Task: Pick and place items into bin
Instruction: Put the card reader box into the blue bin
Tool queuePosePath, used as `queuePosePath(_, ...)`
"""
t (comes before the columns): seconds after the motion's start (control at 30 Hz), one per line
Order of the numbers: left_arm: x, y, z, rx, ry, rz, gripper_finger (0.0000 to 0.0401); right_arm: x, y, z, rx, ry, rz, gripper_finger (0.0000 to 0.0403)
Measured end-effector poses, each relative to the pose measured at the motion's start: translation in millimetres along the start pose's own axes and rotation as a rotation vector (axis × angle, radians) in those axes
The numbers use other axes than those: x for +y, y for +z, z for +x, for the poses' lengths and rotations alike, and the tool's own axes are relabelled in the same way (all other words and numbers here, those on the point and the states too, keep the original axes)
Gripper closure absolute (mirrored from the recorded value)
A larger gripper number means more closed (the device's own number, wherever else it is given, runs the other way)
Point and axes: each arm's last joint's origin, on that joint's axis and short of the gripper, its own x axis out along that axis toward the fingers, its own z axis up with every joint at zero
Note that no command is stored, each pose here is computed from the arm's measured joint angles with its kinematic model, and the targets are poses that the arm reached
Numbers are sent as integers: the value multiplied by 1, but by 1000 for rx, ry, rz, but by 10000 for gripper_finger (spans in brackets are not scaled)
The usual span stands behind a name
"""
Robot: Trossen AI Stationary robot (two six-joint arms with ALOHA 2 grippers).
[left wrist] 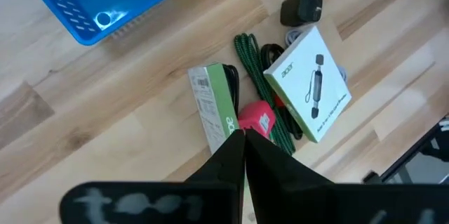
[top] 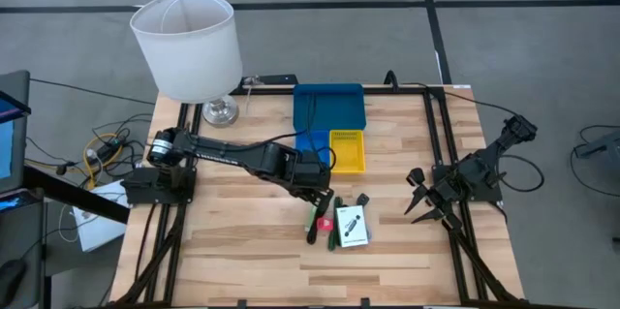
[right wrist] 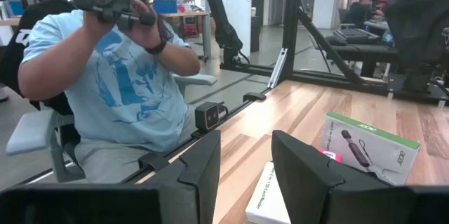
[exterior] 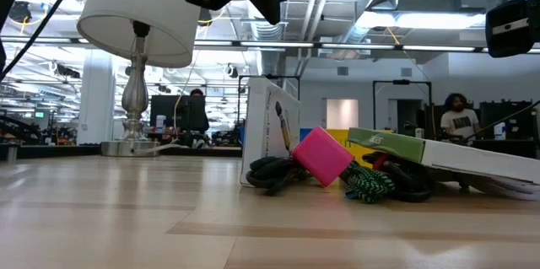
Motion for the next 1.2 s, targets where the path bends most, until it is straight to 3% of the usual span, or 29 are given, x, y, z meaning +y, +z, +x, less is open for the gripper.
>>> queuePosePath(0.23, 1, 2, 0, -24, 11, 16, 385, 0, 0, 0, 1, 0, 0, 278)
queuePosePath(0.73, -10, 2, -1, -59, -89, -9, 247, 0, 0, 0, 0, 0, 0, 278)
queuePosePath(0.9, -15, -9, -2, -57, -102, -31, 247, 0, 0, 0, 0, 0, 0, 278)
queuePosePath(1.2, -27, -16, -4, -102, -177, -29, 288, 0, 0, 0, 0, 0, 0, 278)
